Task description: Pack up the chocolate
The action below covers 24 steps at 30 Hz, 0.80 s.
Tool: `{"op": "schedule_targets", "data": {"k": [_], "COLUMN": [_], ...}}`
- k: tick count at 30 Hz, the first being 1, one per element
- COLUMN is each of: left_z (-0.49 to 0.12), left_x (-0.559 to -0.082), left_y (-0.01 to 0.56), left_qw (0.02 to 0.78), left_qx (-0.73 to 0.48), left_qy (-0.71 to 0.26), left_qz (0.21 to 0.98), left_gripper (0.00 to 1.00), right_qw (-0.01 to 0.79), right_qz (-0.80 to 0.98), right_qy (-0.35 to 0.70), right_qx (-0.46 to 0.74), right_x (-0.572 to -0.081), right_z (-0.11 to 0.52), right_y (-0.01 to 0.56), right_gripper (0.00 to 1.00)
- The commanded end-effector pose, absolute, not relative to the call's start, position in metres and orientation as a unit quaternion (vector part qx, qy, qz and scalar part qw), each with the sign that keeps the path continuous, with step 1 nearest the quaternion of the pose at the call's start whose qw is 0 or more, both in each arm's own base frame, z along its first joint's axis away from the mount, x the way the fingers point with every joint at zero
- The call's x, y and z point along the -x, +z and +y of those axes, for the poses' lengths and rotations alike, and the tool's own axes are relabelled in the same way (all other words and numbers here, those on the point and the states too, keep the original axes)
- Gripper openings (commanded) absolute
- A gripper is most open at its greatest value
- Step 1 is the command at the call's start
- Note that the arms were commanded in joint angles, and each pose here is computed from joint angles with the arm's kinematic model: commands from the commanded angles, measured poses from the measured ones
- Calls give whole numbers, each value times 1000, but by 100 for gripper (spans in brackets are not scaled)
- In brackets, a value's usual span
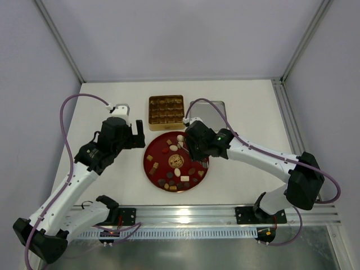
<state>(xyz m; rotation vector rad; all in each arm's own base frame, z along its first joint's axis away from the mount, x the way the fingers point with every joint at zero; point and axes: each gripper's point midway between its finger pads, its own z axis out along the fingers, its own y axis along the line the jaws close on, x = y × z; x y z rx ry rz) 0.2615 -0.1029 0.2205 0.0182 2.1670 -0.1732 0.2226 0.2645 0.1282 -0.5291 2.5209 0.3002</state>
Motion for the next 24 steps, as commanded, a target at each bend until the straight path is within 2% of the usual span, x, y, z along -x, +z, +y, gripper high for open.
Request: {"op": "schedule_targets", "data": {"k": [1,19,24], "left_z": [-105,-105,-105], "left_x": [-265,-266,-265], "left_y": [224,224,224], "left_qw": [474,474,474], "left_qx": [-7,-7,-7], "left_qy": [-77,-75,-75], "left_qz": [877,877,877], "left_gripper": [100,100,100], "right_qw": [282,277,282], "right_qz": [931,934,932], "right_qy": [126,119,121], "right_qx": [193,194,195], "right_x": [-228,-228,-229], "right_z": [276,278,278], "right_y": [131,127,134], "right_gripper": [44,43,34]}}
